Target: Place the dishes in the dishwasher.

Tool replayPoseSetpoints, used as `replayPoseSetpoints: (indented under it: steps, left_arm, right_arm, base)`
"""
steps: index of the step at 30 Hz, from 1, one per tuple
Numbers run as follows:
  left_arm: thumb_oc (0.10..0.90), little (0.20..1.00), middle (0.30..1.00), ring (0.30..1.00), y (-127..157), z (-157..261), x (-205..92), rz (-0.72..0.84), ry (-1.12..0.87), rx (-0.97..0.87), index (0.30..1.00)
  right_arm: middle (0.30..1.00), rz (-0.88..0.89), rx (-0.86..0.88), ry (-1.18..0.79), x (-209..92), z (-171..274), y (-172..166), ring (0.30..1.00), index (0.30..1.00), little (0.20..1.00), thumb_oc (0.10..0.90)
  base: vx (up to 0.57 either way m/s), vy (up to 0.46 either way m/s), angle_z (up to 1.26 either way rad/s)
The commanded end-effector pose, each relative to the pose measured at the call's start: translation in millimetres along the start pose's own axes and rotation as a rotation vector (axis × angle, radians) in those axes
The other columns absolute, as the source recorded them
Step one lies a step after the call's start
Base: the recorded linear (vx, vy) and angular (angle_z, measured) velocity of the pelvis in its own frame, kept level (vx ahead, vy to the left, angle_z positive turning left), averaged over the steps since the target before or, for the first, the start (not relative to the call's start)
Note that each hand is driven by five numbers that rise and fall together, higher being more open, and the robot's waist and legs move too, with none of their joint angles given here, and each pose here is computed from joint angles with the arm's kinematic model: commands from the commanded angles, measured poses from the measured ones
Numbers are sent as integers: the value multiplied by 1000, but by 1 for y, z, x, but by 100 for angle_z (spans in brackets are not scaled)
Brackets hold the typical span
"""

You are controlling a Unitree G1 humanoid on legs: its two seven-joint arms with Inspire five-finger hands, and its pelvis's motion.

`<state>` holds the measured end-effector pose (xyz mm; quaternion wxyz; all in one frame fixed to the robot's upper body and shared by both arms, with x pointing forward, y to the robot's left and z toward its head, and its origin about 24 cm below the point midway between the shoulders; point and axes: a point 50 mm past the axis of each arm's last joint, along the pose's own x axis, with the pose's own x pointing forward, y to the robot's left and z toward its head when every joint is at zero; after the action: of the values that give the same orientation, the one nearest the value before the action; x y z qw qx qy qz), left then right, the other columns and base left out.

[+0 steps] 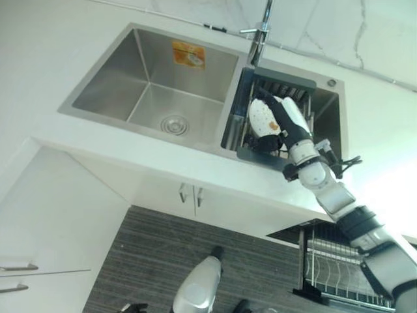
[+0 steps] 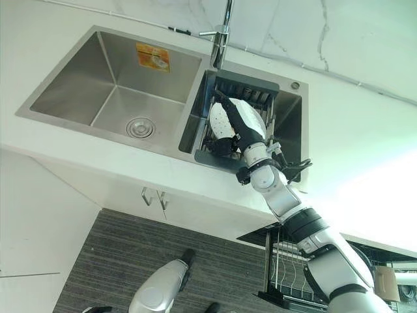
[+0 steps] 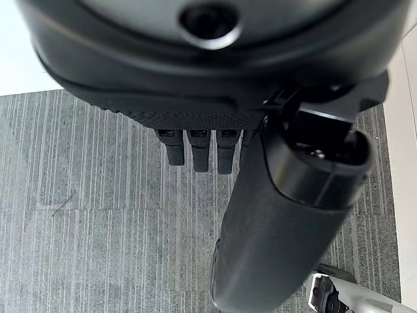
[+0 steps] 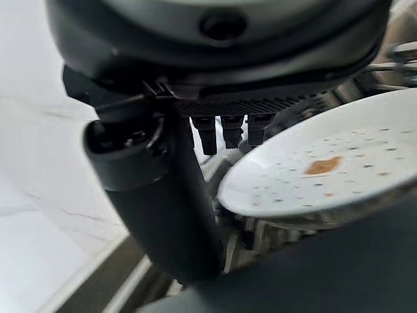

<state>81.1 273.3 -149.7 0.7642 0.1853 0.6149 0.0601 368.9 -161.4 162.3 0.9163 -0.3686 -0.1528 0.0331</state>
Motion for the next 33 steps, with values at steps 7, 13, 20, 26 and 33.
replayPoseSetpoints:
  steps: [7, 13, 20, 26, 33]
  left_arm:
    - [800, 900, 900, 900, 12, -29, -3, 13, 89, 63, 900]
    - [800, 900, 900, 900, 12, -28, -3, 9, 91, 70, 900]
    - [800, 900, 900, 900, 17, -26, -3, 20, 85, 86, 900]
    - [800, 900, 900, 900, 18, -22, -3, 21, 67, 79, 900]
    - [800, 900, 900, 900, 15, -12, -2, 13, 31, 71, 900]
  right_arm:
    - [900, -118, 33, -26, 8, 9, -23, 900, 900, 900, 800]
    - [900, -103, 34, 9, 6, 0, -22, 900, 900, 900, 800]
    - [900, -62, -114, 8, 9, -4, -24, 900, 900, 900, 800]
    - [900, -284, -309, -7, 14, 0, -45, 900, 900, 900, 800]
    - [900, -410, -414, -12, 15, 1, -49, 900, 900, 900, 800]
  base:
    - [0, 0, 0]
    - [0, 0, 0]
    - [0, -1, 1]
    - [-11, -4, 4]
    - [-31, 8, 7]
